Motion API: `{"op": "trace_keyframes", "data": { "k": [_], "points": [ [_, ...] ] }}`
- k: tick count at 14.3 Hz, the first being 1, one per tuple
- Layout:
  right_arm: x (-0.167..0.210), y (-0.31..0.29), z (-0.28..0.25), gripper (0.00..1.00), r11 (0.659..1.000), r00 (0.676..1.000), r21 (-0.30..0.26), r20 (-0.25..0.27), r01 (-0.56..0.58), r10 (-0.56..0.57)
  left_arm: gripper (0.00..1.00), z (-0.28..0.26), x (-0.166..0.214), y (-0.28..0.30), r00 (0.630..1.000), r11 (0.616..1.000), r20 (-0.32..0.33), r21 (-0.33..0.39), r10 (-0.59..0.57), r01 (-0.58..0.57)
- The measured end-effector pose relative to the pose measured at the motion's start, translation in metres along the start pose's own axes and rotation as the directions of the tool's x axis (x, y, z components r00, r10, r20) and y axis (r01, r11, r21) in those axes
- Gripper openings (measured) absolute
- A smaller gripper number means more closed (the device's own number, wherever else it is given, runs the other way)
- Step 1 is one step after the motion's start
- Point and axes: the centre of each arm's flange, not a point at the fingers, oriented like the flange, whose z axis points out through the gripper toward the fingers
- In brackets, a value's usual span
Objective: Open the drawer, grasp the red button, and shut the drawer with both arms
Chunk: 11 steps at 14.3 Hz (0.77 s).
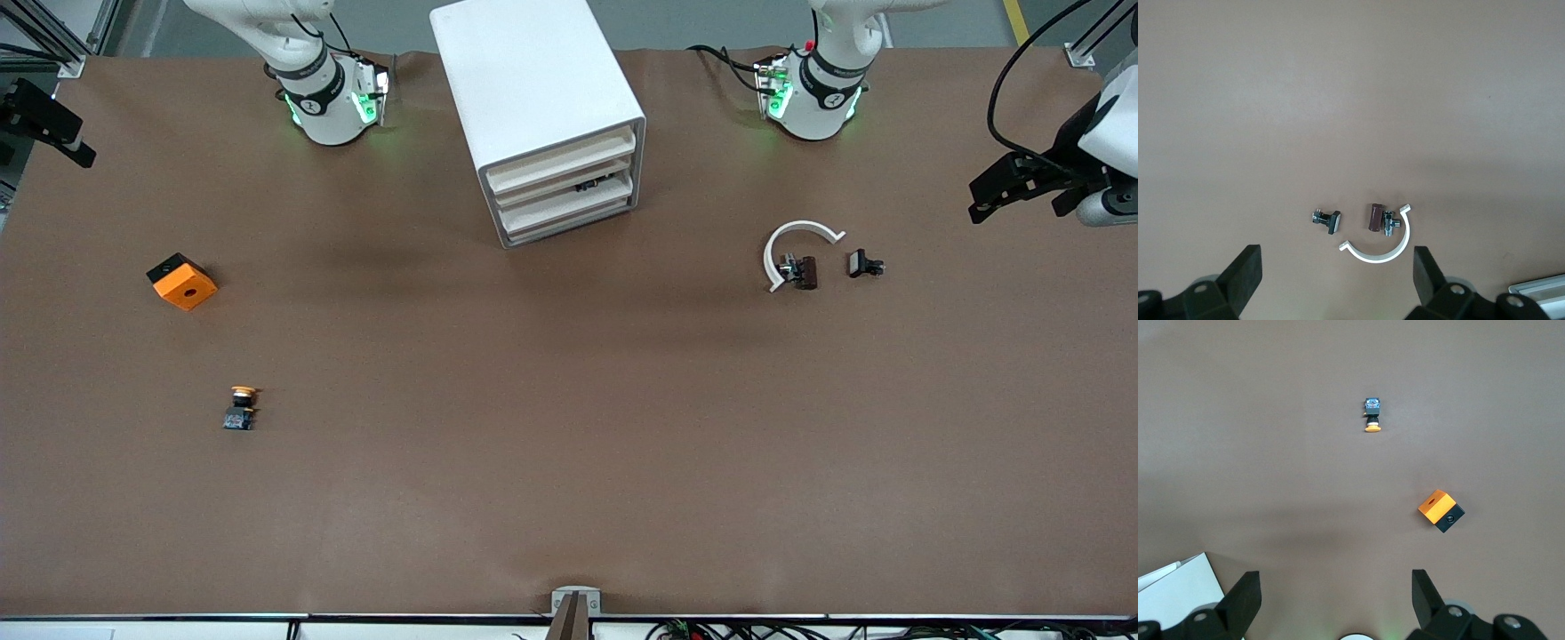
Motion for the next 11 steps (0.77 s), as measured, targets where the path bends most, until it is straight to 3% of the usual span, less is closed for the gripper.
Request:
{"op": "trace_keyframes", "data": {
  "k": [7, 11],
  "points": [
    [0.000, 0.000, 0.000, 1.00, 1.000, 1.000, 0.000, 0.000, 0.000, 0.000, 1.00, 0.001, 0.000, 0.000, 1.000, 1.000, 0.004, 0.000, 0.000, 0.000],
    [0.000, 0.000, 0.000, 1.00, 1.000, 1.000, 0.000, 0.001, 0.000, 0.000, 1.00, 0.022, 0.011, 0.001, 0.999, 1.000, 0.047, 0.001, -0.001, 0.001]
  ]
}}
